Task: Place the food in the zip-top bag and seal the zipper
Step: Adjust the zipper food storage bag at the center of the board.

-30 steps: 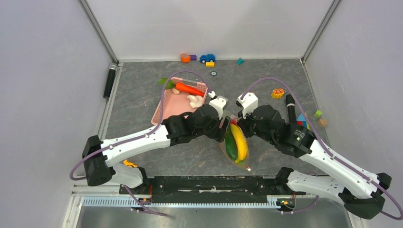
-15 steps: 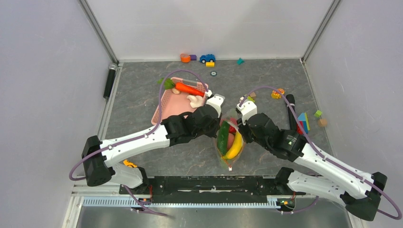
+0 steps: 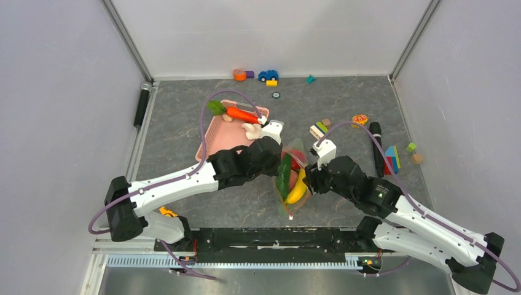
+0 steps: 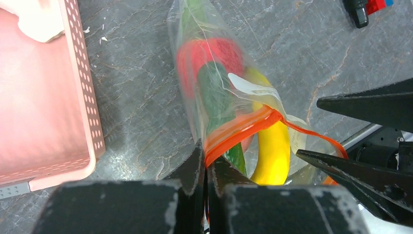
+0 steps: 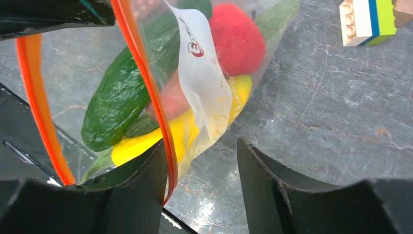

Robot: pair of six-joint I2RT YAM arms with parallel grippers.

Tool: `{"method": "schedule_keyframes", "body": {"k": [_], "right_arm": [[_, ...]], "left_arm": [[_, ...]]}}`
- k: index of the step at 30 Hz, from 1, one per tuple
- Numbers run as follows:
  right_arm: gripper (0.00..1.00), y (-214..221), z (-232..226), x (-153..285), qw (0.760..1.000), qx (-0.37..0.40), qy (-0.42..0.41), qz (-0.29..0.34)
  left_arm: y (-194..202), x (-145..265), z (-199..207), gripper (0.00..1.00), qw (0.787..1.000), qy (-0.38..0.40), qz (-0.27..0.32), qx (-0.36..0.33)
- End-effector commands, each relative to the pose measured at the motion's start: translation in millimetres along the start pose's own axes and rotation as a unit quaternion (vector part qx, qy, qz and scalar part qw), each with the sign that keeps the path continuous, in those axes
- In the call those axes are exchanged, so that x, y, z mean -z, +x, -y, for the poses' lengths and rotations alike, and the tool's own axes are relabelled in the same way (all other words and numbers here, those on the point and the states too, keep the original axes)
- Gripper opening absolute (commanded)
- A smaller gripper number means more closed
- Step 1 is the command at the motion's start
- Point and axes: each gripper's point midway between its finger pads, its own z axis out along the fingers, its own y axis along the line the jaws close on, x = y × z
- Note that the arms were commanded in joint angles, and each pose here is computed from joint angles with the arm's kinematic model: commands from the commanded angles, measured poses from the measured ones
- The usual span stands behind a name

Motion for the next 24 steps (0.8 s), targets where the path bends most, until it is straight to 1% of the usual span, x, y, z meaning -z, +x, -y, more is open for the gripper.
{"method": "schedule_keyframes", "body": {"k": [1,6,8,9,12,14,17,19,21,24], "right_arm": [[0.58,-18.0,-10.3,1.6,0.998,-0.027,-0.028,0.054],[0.55,-1.0,-4.7,-0.7,0.997,-0.054,-0.016,0.047],[0.51,5.6,-3.6,-0.8,0.997,-0.059,-0.015,0.044],[0.46,7.0,-3.2,-0.1,0.997,-0.061,-0.015,0.045],[0.23,1.0,-2.0,4.4,0.995,-0.071,-0.016,0.063],[0.11,-10.4,-3.7,9.4,0.993,-0.074,-0.024,0.087],[0.00,-32.9,-8.2,18.1,0.988,-0.069,-0.042,0.130],[0.00,-44.7,-10.5,23.3,0.986,-0.062,-0.050,0.150],[0.00,-55.2,-7.8,28.5,0.984,-0.058,-0.043,0.163],[0.00,-66.8,5.4,38.6,0.984,-0.055,-0.007,0.169]], "left_arm": [[-16.5,8.8,-4.9,0.02,0.998,-0.011,0.035,0.047],[-16.7,9.9,-9.6,0.02,0.998,-0.019,0.042,0.053],[-15.9,9.9,-11.6,0.02,0.998,-0.023,0.042,0.051],[-14.5,9.4,-12.1,0.02,0.998,-0.024,0.040,0.049],[-13.2,9.2,-11.7,0.02,0.998,-0.021,0.037,0.043],[-11.3,9.0,-6.3,0.04,0.999,-0.006,0.031,0.037],[-9.2,7.5,12.3,0.11,0.999,0.043,0.020,0.028],[-10.8,6.8,31.8,0.15,0.996,0.088,0.013,0.018],[-13.9,5.3,44.8,0.21,0.993,0.115,0.010,0.008],[-19.0,-1.9,52.8,0.22,0.993,0.120,0.011,-0.001]]}}
